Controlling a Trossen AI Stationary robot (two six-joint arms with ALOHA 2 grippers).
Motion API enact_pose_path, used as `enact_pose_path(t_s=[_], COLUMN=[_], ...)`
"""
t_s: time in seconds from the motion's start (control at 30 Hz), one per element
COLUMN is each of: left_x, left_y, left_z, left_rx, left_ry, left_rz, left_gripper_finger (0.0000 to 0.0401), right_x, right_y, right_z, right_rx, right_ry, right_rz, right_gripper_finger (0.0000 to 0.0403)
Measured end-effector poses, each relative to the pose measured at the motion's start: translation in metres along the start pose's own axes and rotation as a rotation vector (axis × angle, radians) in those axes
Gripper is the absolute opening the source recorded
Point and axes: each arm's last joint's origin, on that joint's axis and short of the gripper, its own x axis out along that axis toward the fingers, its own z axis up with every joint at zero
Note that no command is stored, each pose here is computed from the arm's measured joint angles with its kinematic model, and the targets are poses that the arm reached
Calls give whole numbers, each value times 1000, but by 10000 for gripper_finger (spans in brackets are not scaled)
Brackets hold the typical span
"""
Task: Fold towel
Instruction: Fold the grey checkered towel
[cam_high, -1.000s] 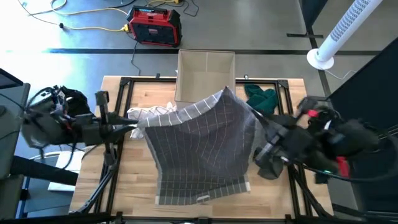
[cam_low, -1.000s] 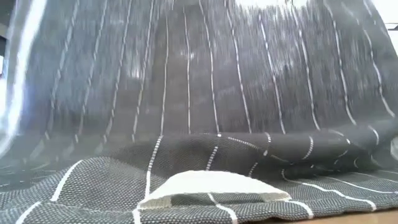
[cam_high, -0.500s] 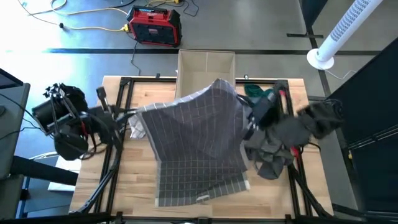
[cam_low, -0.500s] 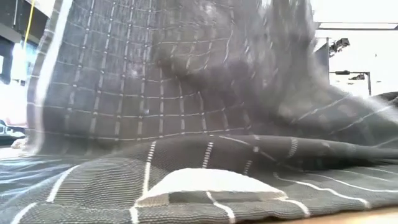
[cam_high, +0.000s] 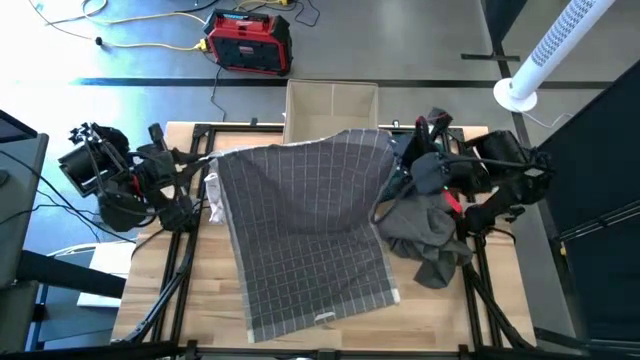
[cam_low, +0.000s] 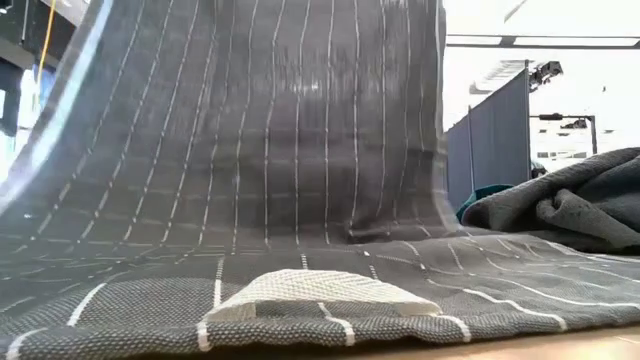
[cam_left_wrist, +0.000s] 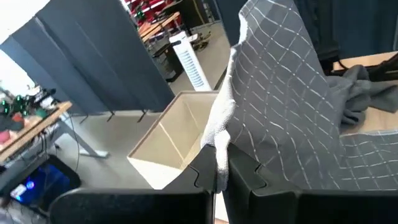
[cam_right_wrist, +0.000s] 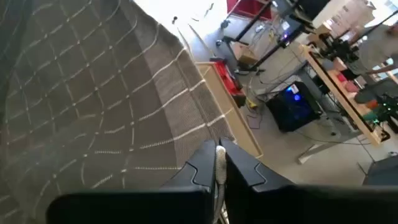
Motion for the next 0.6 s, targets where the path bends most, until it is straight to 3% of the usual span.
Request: enact_pose_path(t_s=[0.3, 0.6], left_x=[12, 16], left_y=[-24, -55], left_z=[-28, -55], left_rx=[-18, -59], left_ry=[98, 288], left_rz=[-30, -183], left_gripper_finger=[0, 0], right_x=[33, 44], right_y=[-6, 12], right_z=[-22, -76], right_rx=[-55, 25], right_ry=[128, 101], right_rz=[61, 306], right_gripper_finger=[0, 0])
